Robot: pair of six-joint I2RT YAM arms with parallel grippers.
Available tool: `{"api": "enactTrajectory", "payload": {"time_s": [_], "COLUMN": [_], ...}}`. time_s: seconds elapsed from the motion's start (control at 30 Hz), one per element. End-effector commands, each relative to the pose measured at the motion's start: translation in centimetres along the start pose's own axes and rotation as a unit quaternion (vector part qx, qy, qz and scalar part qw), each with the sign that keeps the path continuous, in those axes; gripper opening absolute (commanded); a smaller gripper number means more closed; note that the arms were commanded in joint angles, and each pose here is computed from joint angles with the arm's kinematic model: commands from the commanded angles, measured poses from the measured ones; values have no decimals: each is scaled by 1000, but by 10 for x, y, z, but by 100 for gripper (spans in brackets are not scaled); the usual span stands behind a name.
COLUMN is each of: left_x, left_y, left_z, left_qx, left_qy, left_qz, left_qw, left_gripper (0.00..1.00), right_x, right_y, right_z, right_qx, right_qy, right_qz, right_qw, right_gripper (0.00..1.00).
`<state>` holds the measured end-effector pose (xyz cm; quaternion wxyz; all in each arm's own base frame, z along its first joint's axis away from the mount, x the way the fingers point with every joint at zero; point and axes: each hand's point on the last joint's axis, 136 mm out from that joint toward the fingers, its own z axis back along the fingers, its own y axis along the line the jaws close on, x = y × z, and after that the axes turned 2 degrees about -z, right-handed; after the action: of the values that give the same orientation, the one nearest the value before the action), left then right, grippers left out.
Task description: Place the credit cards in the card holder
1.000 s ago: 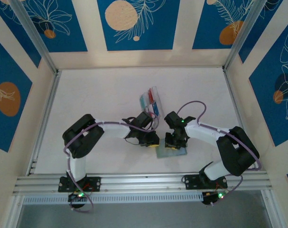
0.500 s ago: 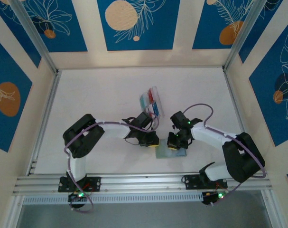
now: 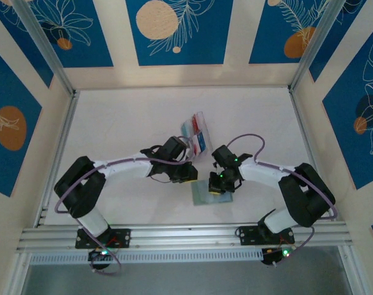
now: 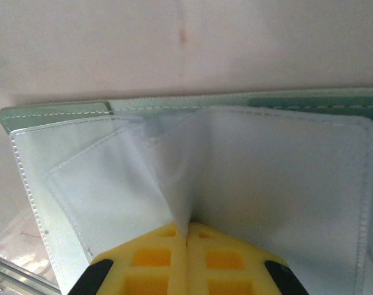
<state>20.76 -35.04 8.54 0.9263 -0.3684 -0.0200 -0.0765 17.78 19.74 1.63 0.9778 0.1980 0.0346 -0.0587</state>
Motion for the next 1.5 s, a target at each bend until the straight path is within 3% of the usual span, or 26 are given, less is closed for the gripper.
{"api": "enactTrajectory", "payload": {"time_s": [0.0, 0.23, 0.77, 0.93, 1.07, 1.27, 1.47], "left_x": [-7, -15, -34, -40, -45, -48, -45], "left_y": [3, -3, 48, 70, 87, 92, 85], "left_z": [-3, -25, -54, -55, -55, -55, -53], "left_qx": [6, -8, 40, 82, 117, 120, 104], "left_qy": [14, 35, 55, 57, 65, 62, 55], "left_qz": [3, 1, 33, 35, 36, 42, 36], "left_qw": [1000, 999, 997, 994, 990, 990, 992], "left_gripper": [17, 17, 15, 15, 14, 13, 14], "right_x": [3, 4, 6, 7, 8, 12, 13], "right_y": [8, 7, 12, 17, 18, -3, -21], "right_z": [-6, -7, -2, 2, 9, 22, 22], "right_qx": [6, -4, -1, 6, 10, -29, -69], "right_qy": [5, 5, 5, 1, -5, -36, -43], "right_qz": [-5, -7, 0, 4, 1, -25, -35], "right_qw": [1000, 1000, 1000, 1000, 1000, 999, 996], "right_gripper": [0, 0, 1, 5, 13, 23, 23]}}
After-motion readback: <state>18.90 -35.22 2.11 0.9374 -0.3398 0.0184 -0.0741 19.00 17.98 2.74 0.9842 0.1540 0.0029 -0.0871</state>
